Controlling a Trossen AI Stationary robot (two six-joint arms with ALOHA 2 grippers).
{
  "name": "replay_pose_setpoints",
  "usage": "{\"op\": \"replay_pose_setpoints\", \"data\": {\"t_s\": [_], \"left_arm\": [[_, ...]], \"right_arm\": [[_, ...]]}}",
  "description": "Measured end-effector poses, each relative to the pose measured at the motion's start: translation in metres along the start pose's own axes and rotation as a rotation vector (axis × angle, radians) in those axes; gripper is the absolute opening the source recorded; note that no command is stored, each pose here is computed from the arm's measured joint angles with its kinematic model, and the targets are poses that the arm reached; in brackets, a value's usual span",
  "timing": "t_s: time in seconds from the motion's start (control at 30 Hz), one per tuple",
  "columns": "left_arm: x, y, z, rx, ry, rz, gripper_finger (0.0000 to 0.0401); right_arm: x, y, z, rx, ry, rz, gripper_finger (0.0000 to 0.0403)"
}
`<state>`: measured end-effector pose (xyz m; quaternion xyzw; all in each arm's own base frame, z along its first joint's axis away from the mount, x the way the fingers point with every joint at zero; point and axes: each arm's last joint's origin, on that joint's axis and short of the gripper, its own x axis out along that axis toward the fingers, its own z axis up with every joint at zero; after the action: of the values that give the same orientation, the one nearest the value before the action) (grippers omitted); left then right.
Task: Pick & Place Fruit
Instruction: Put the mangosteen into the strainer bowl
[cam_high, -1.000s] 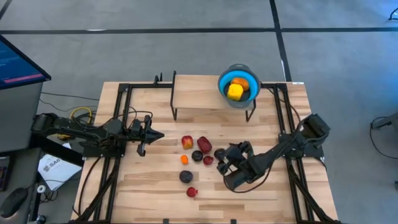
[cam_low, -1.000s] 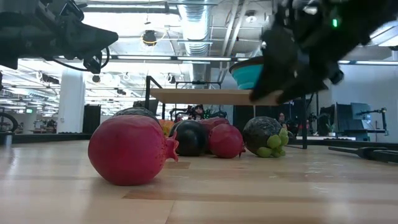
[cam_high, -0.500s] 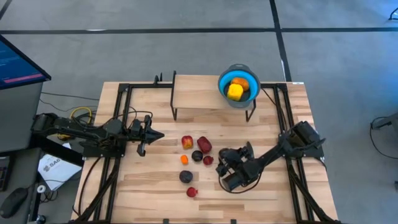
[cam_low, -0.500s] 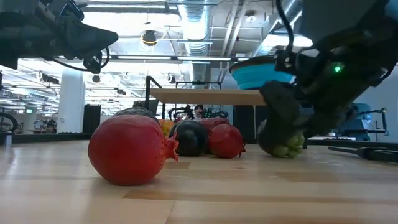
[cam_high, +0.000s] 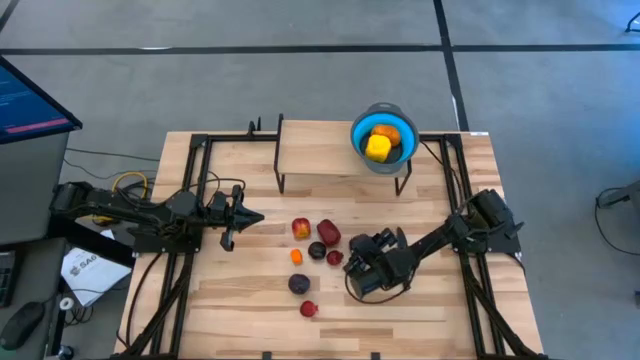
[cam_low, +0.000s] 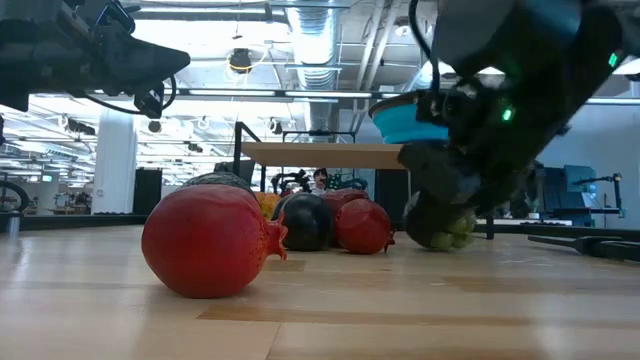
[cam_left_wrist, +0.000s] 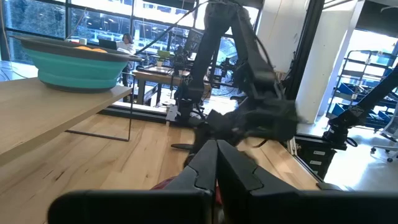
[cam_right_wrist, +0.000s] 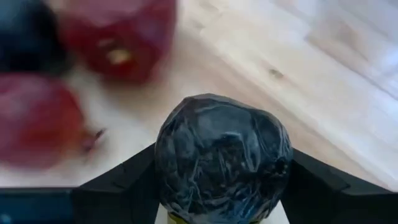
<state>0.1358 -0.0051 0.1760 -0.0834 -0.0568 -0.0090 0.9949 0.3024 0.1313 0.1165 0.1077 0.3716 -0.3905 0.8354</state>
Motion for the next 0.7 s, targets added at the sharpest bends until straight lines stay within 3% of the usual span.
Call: {"op": "replay_pose_setpoints", "data": {"t_s": [0.3, 0.53, 0.7], "left_arm": [[0.002, -0.008, 0.002, 0.047, -0.018, -0.045, 0.0002], [0.022, -0.016, 0.009, 0.052, 0.023, 0.105, 0.0005], [0.044, -0.02, 0.01, 0.056, 0.083, 0.11, 0.006]], "right_arm": [[-0.053, 0.018, 0.059, -0.143, -0.124, 0.189, 0.0241], [-0.07, 0.038, 0.094, -0.274, -0.209, 0.258, 0.0241], [-0.071, 0.054, 0.1, -0.339, -0.23, 0.266, 0.024]]}}
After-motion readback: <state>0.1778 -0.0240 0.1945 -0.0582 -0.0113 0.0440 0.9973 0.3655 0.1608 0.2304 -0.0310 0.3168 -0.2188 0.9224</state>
